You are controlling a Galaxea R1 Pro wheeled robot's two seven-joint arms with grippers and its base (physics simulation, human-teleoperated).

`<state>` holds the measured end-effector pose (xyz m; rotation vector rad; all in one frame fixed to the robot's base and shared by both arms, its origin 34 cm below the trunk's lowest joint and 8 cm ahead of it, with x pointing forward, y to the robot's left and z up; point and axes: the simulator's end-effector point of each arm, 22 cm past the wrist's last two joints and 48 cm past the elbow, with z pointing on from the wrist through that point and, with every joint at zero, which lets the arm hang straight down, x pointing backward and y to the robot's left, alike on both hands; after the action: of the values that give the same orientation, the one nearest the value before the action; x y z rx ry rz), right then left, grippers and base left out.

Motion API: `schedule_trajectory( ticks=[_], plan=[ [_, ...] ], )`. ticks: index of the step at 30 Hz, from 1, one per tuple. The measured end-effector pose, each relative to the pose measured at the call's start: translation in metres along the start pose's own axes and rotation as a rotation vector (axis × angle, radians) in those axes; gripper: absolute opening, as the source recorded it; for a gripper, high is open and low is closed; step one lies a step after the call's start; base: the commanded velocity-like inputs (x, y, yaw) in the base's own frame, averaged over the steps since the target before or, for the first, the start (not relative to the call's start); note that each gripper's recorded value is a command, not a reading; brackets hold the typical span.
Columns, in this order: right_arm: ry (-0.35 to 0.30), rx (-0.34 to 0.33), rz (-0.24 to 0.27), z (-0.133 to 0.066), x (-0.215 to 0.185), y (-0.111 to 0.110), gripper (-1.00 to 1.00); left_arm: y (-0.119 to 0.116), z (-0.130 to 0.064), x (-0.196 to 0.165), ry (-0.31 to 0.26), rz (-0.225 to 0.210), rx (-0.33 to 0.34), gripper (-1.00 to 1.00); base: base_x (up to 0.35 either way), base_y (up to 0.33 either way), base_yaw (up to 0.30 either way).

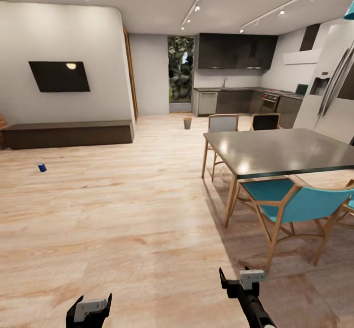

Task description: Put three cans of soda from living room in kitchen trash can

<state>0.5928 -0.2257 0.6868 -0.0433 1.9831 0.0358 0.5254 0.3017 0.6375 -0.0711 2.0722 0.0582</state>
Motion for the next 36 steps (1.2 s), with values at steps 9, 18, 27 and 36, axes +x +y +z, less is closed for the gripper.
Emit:
schedule_trajectory(
  ticks=[9,18,27,36],
  plan=[
    [0.01,0.0,-0.001,0.0,0.005,0.0,1.0,0.001,-0.001,0.007,0.013,-0.004,-0.002,1.0,0.174,0.0,0.057],
    [0.03,-0.002,-0.001,-0.001,0.015,0.0,1.0,0.001,-0.001,0.009,0.017,-0.006,-0.004,1.0,0.255,0.007,0.003],
    [0.059,-0.004,-0.002,-0.003,0.029,0.0,1.0,0.002,-0.001,0.009,0.019,-0.008,-0.008,1.0,0.299,0.107,0.0],
    [0.055,-0.004,-0.003,-0.003,0.03,0.001,1.0,0.002,-0.001,0.009,0.02,-0.007,-0.006,1.0,0.281,0.169,0.0]
  ],
)
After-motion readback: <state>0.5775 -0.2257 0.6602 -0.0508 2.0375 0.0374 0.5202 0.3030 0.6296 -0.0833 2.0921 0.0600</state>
